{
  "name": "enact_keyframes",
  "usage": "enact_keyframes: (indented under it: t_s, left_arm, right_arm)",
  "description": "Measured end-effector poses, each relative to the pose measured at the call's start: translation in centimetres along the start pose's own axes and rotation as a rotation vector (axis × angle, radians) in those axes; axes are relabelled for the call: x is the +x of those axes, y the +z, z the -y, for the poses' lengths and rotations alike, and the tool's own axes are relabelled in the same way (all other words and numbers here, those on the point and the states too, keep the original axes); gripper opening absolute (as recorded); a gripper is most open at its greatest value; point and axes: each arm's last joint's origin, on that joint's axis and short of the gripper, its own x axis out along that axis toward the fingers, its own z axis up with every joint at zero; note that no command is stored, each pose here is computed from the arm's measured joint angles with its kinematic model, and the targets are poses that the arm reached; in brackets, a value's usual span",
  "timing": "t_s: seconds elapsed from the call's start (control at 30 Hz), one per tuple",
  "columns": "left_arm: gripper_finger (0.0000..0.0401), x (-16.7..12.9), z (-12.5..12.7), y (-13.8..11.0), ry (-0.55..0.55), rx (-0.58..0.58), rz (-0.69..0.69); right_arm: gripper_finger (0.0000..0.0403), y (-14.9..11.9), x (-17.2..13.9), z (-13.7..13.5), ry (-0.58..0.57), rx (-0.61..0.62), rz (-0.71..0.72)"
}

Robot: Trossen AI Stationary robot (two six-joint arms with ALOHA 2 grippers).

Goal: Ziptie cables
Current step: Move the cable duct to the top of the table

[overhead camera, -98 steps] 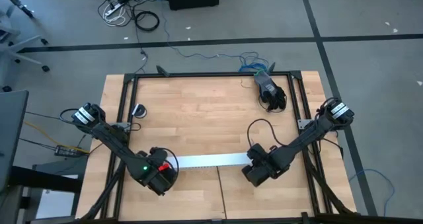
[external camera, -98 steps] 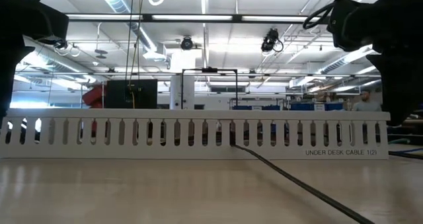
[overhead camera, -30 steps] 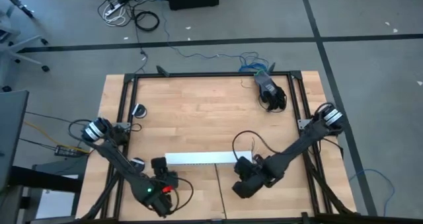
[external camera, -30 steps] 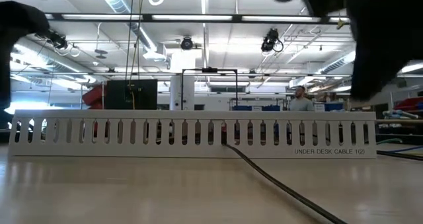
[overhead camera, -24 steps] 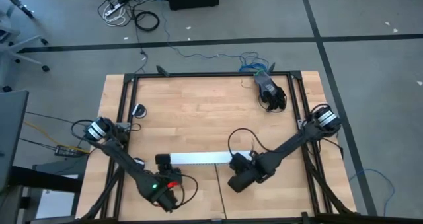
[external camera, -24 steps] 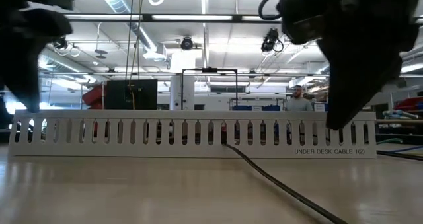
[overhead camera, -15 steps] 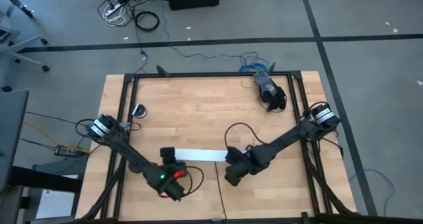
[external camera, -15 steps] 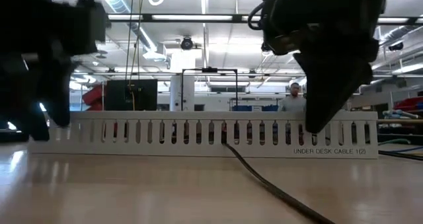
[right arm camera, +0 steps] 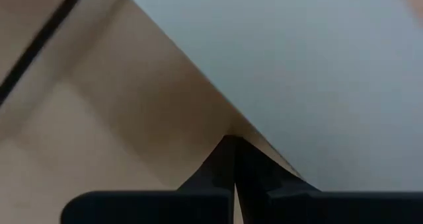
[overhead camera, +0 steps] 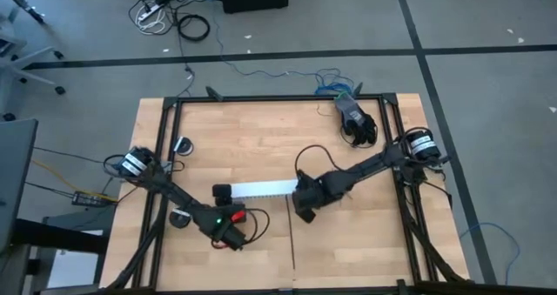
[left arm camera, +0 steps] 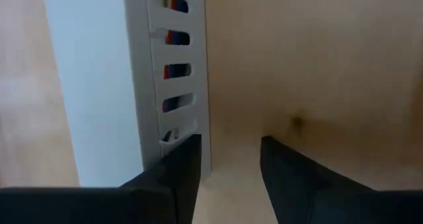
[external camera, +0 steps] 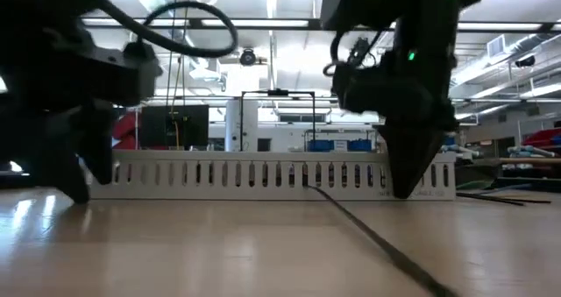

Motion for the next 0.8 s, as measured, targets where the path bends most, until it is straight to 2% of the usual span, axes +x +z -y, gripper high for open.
enact_keyframes:
  t_s: [0.23,0.53,0.8]
  left_arm:
    - [0.0145,2.4,-2.9,0.5,0.002,0.013,-0.018]
    - [0.0145,4.0,-9.0,0.0,0.02,-0.11,0.061]
    - [0.0145,6.2,-12.0,0.3,-0.004,-0.087,0.054]
  right_arm:
    - [0.0,2.1,0.9,2.0,0.021,-0.027,-0.018]
    - [0.0,5.9,1.7,5.2,0.025,-0.064,0.012]
    - [0.0,8.7,2.2,8.9,-0.004,-0.056,0.027]
